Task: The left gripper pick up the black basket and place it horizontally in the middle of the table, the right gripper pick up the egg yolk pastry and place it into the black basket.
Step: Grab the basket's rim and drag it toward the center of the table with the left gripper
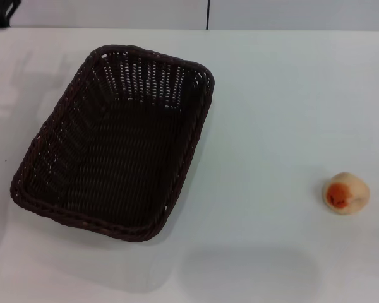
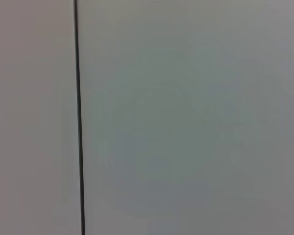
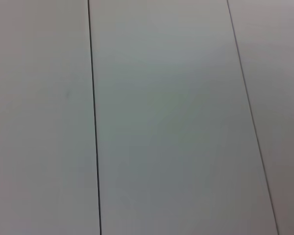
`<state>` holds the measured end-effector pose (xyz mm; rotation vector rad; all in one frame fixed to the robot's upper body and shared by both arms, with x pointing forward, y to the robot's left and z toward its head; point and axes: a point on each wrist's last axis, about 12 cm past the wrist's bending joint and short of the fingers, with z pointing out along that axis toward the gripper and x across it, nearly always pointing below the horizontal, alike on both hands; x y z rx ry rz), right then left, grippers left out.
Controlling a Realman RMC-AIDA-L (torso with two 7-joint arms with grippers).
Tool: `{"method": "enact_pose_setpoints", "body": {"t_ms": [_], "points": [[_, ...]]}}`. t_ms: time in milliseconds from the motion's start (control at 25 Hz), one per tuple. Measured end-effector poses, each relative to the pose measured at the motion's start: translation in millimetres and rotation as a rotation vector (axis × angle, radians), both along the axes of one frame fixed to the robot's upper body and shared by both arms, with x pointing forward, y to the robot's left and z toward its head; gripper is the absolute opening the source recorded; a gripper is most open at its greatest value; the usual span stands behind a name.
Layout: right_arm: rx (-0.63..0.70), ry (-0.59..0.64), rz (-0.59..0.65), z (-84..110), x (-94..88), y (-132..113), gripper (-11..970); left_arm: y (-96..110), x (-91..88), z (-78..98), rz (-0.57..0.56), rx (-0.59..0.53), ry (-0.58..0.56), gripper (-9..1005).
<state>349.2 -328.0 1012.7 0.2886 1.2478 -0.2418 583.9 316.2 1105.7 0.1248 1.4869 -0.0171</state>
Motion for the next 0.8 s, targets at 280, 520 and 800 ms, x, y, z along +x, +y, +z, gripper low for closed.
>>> {"method": "enact_pose_setpoints", "body": {"t_ms": [280, 520, 800], "points": [[0.001, 0.006, -0.008, -0.7, -2.1, -1, 773, -16, 16.7, 51.8, 0.005, 0.082, 0.131, 795], [0.001, 0.008, -0.01, -1.0, -3.0, -1, 773, -36, 18.2, 85.7, -0.034, 0.202, 0.233, 794], [0.001, 0.008, -0.011, -1.0, -2.9, -1, 773, -57, 11.3, 112.8, -0.089, 0.316, 0.319, 794]]}}
